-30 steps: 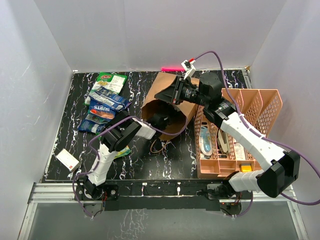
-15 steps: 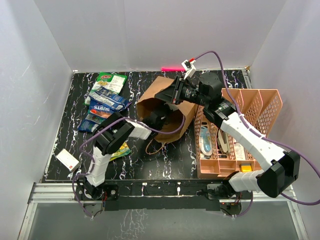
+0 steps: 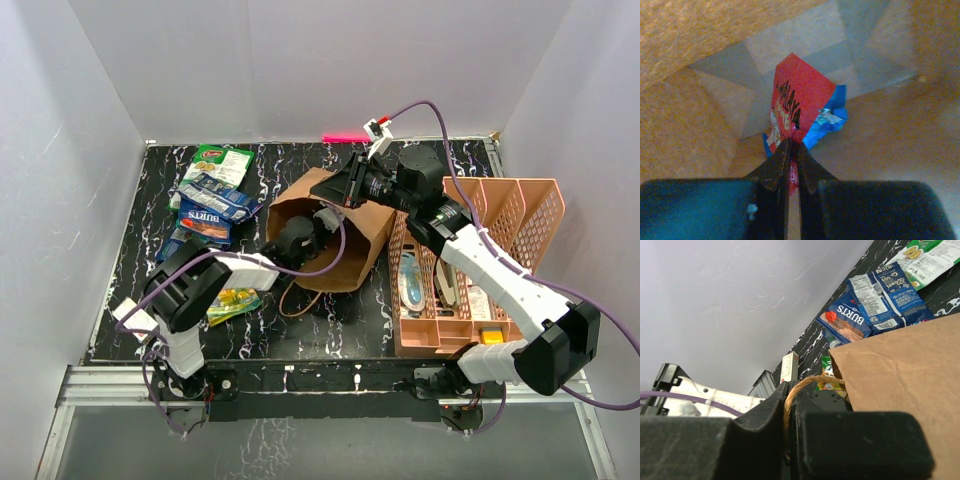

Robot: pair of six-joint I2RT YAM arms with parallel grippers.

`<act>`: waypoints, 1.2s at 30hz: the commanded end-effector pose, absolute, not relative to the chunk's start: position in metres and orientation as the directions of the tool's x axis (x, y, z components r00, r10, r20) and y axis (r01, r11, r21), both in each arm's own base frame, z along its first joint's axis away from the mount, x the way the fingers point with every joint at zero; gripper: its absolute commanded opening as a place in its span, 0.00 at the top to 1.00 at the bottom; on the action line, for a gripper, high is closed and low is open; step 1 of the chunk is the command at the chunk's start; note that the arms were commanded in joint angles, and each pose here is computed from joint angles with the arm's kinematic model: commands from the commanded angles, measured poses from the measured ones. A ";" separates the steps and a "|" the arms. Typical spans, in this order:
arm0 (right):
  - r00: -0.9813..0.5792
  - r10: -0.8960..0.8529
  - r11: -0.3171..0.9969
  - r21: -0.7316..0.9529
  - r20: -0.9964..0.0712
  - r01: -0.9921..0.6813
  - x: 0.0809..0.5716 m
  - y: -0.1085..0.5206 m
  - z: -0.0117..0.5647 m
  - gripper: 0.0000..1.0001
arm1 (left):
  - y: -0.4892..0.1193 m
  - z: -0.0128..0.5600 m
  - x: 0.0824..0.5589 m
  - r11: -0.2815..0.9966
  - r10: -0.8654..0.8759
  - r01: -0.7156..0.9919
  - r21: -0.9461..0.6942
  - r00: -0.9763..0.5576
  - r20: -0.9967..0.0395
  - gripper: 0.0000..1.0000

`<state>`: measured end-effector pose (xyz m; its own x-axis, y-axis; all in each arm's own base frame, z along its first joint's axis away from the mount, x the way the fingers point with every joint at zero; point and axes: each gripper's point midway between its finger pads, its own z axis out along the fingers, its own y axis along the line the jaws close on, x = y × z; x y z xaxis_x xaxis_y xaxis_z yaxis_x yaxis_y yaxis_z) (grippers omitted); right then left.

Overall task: Take the snacks out of the paper bag
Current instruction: Take out the snack from the paper bag.

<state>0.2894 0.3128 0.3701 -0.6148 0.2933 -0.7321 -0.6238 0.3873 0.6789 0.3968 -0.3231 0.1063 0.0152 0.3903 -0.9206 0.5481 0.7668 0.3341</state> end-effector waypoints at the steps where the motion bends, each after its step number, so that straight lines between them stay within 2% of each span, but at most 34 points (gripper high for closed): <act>1: -0.534 0.314 0.385 0.619 -0.785 -0.684 0.294 0.313 0.397 0.92 | -0.341 0.152 0.366 0.715 0.214 0.674 0.183 0.038 -0.976 1.00; 7: -0.494 0.317 0.429 0.587 -0.810 -0.687 0.309 0.312 0.396 0.92 | -0.340 0.151 0.332 0.681 0.131 0.732 0.016 -0.100 -0.986 1.00; 17: -0.440 0.333 0.481 0.551 -0.834 -0.682 0.334 0.300 0.404 0.92 | -0.320 0.158 0.268 0.617 0.091 0.777 -0.123 -0.226 -0.970 1.00; 27: -0.439 0.342 0.483 0.556 -0.831 -0.677 0.343 0.293 0.401 0.92 | -0.306 0.211 0.219 0.513 0.050 0.839 -0.182 -0.241 -0.969 1.00; 36: -0.431 0.352 0.489 0.556 -0.831 -0.672 0.347 0.292 0.395 0.92 | -0.275 0.249 0.205 0.570 0.066 0.799 -0.191 -0.276 -0.959 1.00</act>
